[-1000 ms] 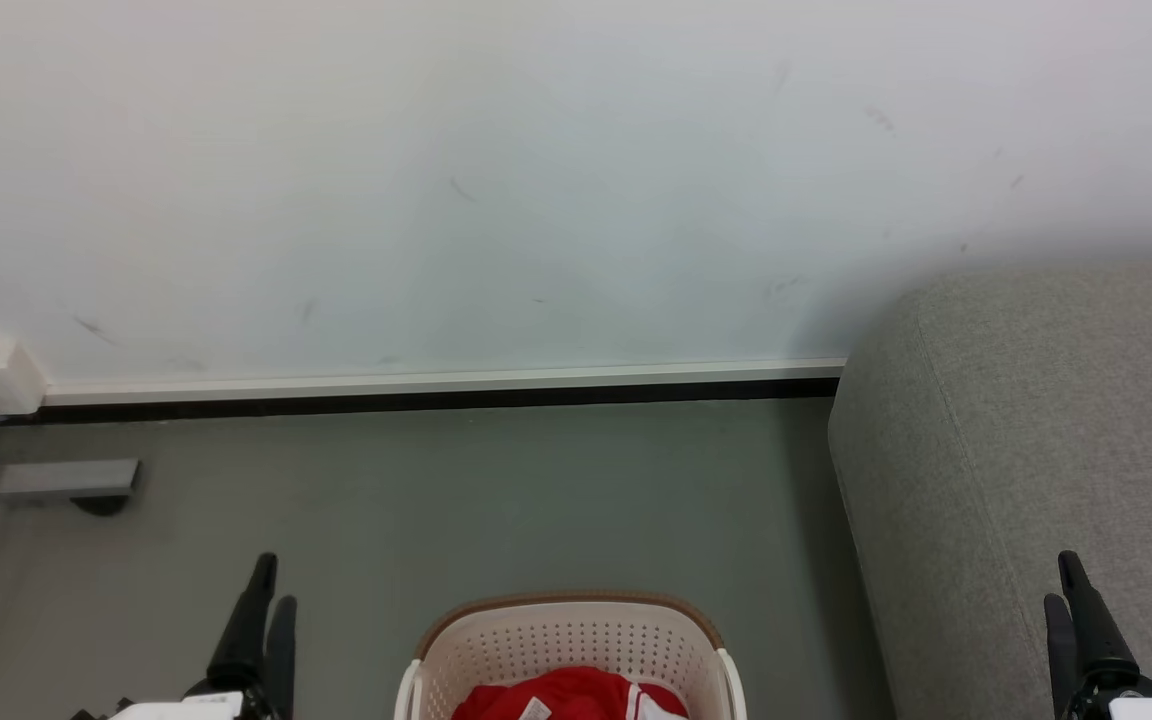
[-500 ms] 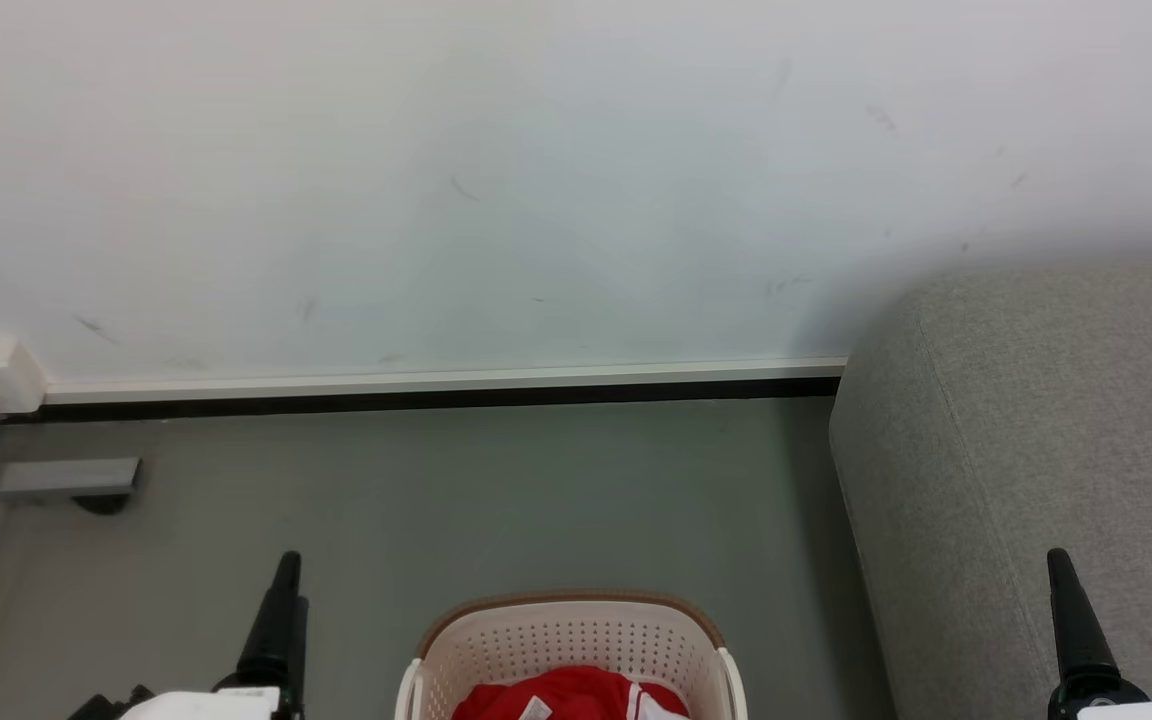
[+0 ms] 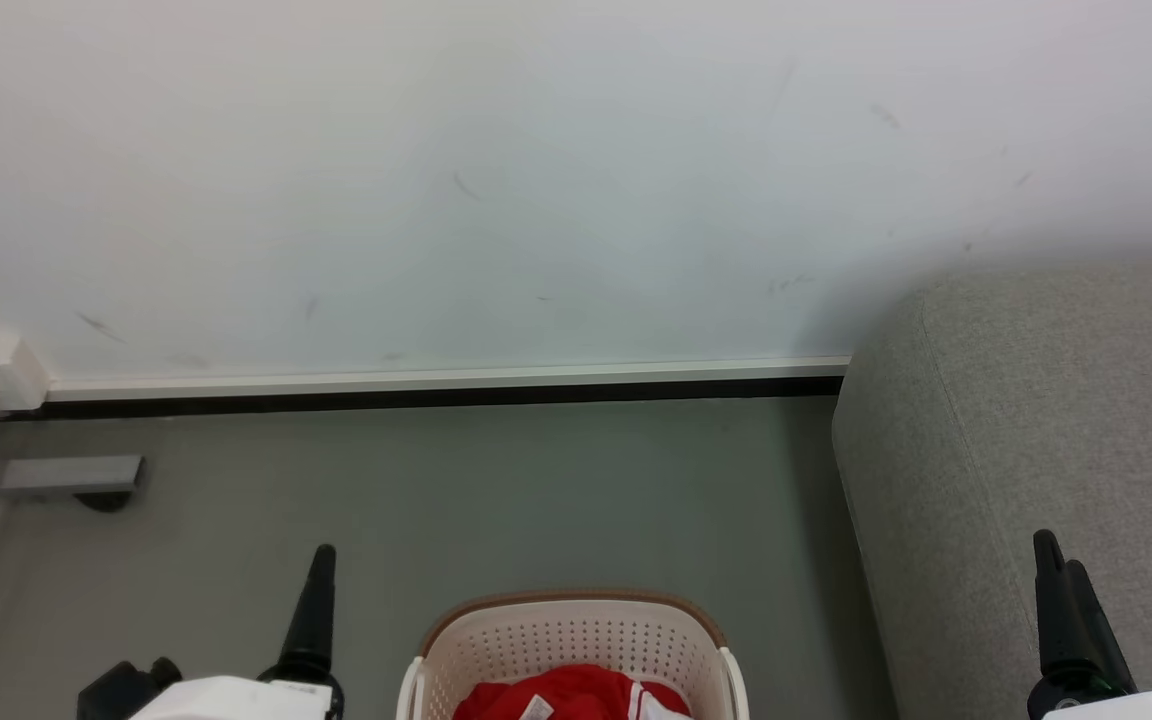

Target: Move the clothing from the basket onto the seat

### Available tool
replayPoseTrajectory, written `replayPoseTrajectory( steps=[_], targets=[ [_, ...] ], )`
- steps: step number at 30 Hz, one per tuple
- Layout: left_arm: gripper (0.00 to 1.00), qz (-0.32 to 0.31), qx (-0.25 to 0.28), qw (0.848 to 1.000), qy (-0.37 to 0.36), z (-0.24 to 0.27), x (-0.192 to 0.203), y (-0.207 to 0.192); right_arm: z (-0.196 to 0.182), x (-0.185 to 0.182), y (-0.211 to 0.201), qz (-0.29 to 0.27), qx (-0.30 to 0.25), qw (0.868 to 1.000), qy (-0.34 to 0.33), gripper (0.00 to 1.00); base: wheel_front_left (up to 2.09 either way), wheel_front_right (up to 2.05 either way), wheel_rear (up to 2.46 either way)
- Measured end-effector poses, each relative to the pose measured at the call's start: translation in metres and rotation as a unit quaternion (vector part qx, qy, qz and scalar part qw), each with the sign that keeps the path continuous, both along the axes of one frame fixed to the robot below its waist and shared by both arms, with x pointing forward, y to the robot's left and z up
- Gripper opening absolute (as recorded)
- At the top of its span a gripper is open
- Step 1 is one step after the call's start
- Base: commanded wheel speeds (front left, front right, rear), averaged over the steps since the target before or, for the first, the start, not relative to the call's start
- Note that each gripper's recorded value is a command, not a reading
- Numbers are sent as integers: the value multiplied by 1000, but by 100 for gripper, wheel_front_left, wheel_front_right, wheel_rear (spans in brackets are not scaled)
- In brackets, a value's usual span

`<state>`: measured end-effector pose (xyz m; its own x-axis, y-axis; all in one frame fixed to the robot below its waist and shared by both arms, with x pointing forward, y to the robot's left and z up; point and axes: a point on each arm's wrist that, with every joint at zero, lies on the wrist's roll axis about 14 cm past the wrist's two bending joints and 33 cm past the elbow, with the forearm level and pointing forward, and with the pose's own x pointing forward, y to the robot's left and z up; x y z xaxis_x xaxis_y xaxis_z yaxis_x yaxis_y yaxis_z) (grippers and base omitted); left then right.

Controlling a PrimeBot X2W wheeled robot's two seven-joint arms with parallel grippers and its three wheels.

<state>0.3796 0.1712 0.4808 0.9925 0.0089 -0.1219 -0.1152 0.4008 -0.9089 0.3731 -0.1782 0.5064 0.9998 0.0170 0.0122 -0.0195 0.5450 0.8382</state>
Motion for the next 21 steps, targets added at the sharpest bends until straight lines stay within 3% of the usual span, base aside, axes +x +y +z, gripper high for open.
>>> replayPoseTrajectory(
  steps=[11,21],
  targets=[
    [100,-11,124,992,-8,4,0,-3,4,-2,2,9,-124,992,-14,100,0,0,0],
    [100,-22,243,969,-18,5,-2,-3,-2,-4,6,21,-214,976,-16,100,0,0,0]
  ],
)
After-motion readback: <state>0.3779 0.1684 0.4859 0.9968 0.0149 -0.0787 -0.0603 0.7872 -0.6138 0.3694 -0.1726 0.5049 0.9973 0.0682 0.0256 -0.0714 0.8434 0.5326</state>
